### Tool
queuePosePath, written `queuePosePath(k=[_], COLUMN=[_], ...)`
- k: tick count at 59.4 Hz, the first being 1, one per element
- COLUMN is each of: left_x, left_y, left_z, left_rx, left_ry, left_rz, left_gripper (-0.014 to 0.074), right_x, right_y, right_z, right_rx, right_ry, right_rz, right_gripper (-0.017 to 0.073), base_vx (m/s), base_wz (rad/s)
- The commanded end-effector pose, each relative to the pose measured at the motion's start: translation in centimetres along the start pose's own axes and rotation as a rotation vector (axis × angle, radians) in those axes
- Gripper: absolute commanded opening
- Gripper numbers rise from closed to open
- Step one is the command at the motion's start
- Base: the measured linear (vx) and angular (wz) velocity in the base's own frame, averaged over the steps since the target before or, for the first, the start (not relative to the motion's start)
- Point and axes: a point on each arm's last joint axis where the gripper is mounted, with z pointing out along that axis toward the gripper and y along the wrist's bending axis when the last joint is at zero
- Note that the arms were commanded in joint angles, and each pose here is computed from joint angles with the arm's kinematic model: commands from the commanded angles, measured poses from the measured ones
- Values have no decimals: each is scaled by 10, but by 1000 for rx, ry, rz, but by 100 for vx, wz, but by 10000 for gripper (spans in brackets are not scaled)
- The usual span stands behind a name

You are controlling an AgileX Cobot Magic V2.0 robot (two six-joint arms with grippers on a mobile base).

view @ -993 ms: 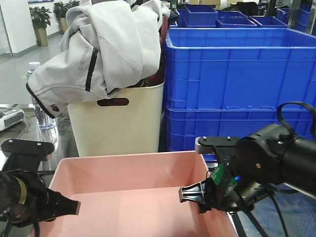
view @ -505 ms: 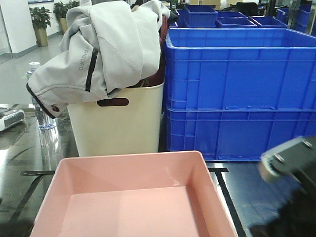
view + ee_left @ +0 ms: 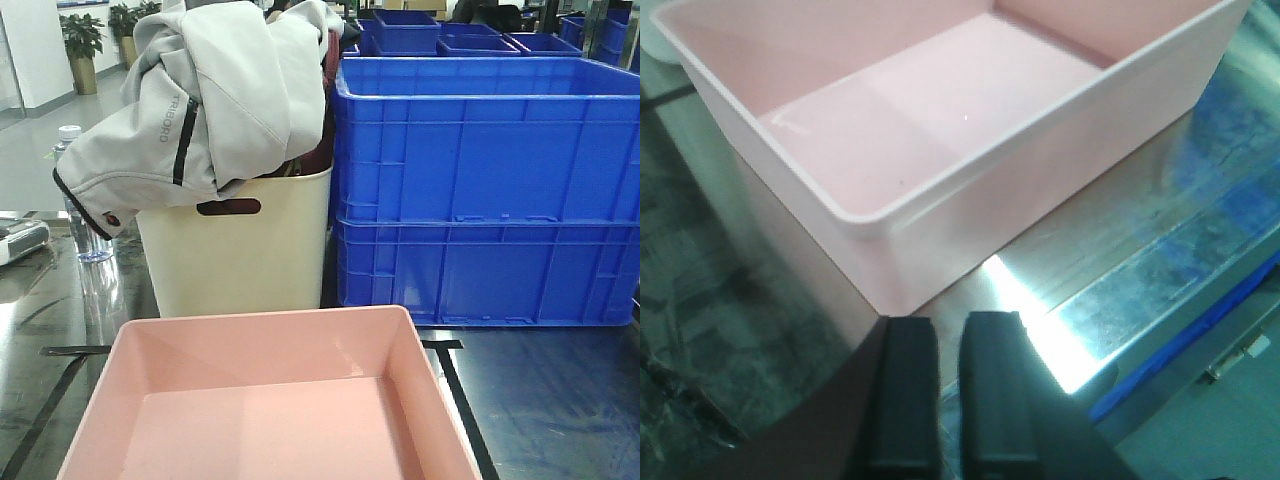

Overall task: Grab pink bin and stack on right shelf
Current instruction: 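Open both grippers and withdraw them from the bin rims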

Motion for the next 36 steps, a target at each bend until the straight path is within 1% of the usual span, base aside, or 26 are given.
queuePosePath(k=[1, 9, 17, 18, 19, 20, 21, 24, 29, 34, 36], left_x=[-13, -13, -9, -8, -7, -6, -3, 5, 24, 41, 48], left_y=[0, 0, 0, 0, 2, 3, 5, 8, 14, 18, 19], left_z=[-4, -4, -9, -10, -12, -14, -15, -16, -14, -9, -6], left_rx=[-1, -1, -9, -22, -49, -73, -102, -168, -316, -426, -455], left_ry=[-86, -86, -113, -120, -134, -144, -155, -192, -299, -393, -420], left_rz=[-20, -20, -17, -9, 15, 28, 29, 17, -13, -34, -43], left_gripper=[122, 73, 58, 57, 56, 55, 54, 54, 40, 1, -9], right_x=[-11, -11, -11, -11, -11, -11, -11, -11, -11, -11, -11], right_y=[-3, -3, -3, -3, -3, -3, -3, -3, -3, -3, -3], right_z=[-5, -5, -5, -5, -5, -5, -5, -5, -5, -5, -5], right_rx=[20, 21, 21, 21, 21, 21, 21, 26, 24, 24, 24], right_ry=[-76, -76, -76, -76, -76, -76, -76, -76, -76, -76, -76], right_rz=[-20, -20, -20, -20, -20, -20, -20, -25, -23, -23, -23], right_gripper=[11, -15, -13, -13, -12, -12, -12, -12, -12, -12, -12], base_vx=[0, 0, 0, 0, 0, 0, 0, 0, 0, 0, 0], base_wz=[0, 0, 0, 0, 0, 0, 0, 0, 0, 0, 0])
